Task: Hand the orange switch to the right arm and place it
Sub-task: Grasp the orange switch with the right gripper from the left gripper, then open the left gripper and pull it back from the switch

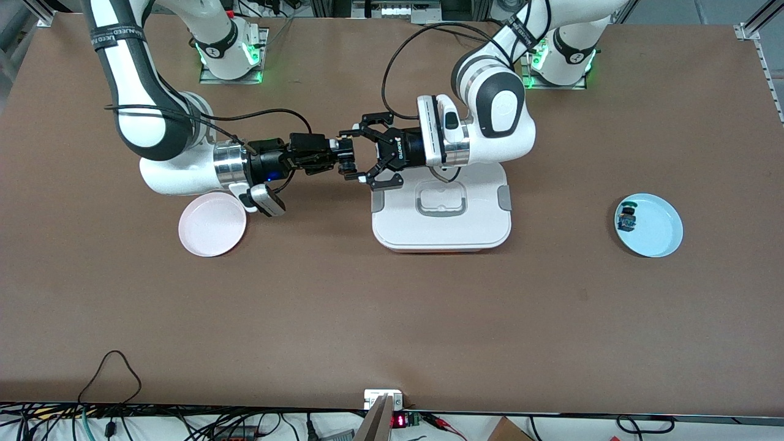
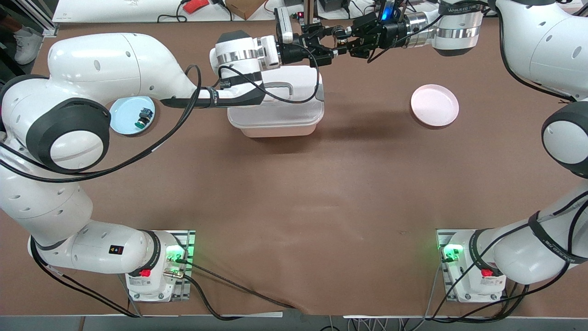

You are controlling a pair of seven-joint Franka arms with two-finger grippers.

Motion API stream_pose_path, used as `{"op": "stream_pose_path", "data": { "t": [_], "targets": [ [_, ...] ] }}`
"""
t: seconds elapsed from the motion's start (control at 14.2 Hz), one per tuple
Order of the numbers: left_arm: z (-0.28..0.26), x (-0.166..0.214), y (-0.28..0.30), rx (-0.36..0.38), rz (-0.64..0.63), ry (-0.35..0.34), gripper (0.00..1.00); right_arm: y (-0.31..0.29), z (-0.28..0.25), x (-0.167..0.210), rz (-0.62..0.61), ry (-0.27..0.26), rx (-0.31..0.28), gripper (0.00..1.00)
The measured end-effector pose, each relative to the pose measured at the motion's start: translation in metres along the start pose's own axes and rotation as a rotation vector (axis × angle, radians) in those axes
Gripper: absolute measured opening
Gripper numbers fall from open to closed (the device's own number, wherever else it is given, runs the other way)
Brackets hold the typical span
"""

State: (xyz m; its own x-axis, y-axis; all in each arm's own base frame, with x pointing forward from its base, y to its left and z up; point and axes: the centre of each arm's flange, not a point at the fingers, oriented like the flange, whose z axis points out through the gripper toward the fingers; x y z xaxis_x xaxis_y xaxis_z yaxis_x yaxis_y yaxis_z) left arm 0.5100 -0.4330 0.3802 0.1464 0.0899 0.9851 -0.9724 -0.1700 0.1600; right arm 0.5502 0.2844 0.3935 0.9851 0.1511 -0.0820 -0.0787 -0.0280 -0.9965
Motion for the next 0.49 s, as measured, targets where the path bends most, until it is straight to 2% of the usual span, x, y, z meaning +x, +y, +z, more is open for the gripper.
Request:
{"op": "stream_pose_path", "data": {
  "t": [0.07, 0.28, 0.49],
  "targets": [
    [-0.001, 0.000, -0.001, 0.002, -0.003, -0.001, 1.00, 0.000, 0.000, 0.000, 0.000, 0.001, -0.001, 0.40],
    [-0.006, 0.004, -0.008, -0.003, -0.039, -0.016, 1.00, -0.003, -0.002, 0.001, -0.006, 0.008, -0.002, 0.40],
    [-0.020, 0.031, -0.022, -0.051, -0.094, -0.102, 1.00, -0.014, -0.014, 0.002, -0.026, 0.028, -0.008, 0.40]
  ]
}}
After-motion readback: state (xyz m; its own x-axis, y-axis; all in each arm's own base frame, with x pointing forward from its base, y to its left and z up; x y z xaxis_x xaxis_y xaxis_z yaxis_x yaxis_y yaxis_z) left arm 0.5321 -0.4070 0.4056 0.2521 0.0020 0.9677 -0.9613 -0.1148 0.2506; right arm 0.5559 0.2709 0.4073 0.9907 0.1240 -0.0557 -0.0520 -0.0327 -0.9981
